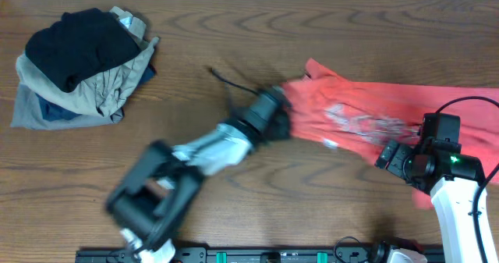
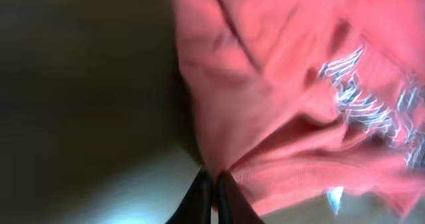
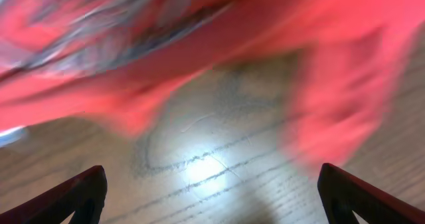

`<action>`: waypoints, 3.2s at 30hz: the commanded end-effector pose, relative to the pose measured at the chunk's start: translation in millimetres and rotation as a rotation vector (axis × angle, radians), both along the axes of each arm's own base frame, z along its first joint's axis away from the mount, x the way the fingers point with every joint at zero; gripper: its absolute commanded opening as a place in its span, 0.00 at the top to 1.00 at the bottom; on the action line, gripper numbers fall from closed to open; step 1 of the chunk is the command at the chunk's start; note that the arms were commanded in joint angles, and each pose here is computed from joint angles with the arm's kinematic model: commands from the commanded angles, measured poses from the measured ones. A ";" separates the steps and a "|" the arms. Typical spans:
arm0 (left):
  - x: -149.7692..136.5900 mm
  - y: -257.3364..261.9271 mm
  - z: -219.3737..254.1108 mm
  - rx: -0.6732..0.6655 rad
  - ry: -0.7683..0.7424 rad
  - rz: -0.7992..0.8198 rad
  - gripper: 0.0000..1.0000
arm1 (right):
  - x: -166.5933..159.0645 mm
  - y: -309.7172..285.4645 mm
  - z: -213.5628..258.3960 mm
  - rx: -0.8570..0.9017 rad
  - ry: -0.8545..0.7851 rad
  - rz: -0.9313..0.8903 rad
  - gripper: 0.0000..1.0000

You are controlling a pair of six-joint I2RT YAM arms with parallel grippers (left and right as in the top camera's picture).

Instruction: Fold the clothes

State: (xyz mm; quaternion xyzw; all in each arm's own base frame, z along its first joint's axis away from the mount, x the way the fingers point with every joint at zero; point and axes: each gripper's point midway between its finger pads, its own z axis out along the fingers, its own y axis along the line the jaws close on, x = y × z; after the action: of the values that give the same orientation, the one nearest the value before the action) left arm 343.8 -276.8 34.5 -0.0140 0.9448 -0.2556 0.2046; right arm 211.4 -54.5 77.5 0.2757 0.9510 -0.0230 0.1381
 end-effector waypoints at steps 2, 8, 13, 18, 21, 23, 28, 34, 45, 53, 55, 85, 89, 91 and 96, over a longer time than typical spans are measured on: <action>64.7 105.7 63.5 0.095 -0.219 0.199 0.94 | 4.5 -5.8 1.2 -0.009 -0.012 -0.026 0.01; 97.9 195.1 84.5 0.055 -0.260 0.410 0.44 | 3.8 -4.2 -3.7 0.002 0.011 -0.023 0.01; 54.0 177.4 54.2 -0.031 -0.012 0.302 0.15 | 2.8 -4.0 -5.3 0.004 0.020 -0.023 0.01; 6.1 166.0 28.0 0.004 0.195 0.255 0.14 | 2.9 -3.9 -5.5 0.004 0.021 -0.022 0.01; -6.1 156.8 19.5 0.017 0.227 0.225 0.16 | 3.7 -0.6 -5.8 0.015 0.020 0.008 0.01; -10.8 149.0 13.3 0.025 0.239 0.201 0.16 | 3.9 1.1 -5.9 0.024 0.019 0.011 0.01; -16.4 123.8 -9.6 0.032 0.275 0.153 0.16 | 4.6 3.7 -6.0 0.039 0.016 0.015 0.01; -16.3 85.0 -36.9 -0.008 0.297 0.110 0.20 | 6.9 15.7 -5.9 0.106 0.002 0.034 0.01; -6.5 45.2 -29.8 -0.094 0.207 0.020 0.78 | 17.6 45.8 -9.9 0.190 -0.013 0.186 0.01; -33.4 60.7 -44.0 -0.023 0.327 0.015 0.93 | 40.8 87.8 -26.6 0.296 -0.027 0.363 0.01; -44.7 72.0 -48.0 0.016 0.366 -0.008 0.94 | 44.3 100.3 -33.0 0.323 -0.020 0.413 0.01; -53.3 194.3 -33.0 0.087 0.485 0.164 0.94 | 225.3 16.8 76.1 -0.137 -0.452 0.296 0.99; -30.8 212.7 -23.3 0.067 0.394 0.227 0.94 | 253.5 -7.9 122.9 -0.229 -0.610 0.230 0.88; -19.6 219.2 -18.8 0.059 0.347 0.248 0.94 | 255.0 -9.9 125.6 -0.217 -0.624 0.219 0.27; 10.9 243.2 -3.5 0.082 0.212 0.317 0.94 | 229.2 -0.3 92.7 -0.144 -0.466 0.251 0.01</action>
State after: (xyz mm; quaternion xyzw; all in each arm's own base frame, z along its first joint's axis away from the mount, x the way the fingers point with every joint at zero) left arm 344.3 -51.8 21.7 -0.1747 0.9572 -0.2040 0.1077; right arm 448.7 -53.4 177.3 0.1429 0.9073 -0.0058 0.3954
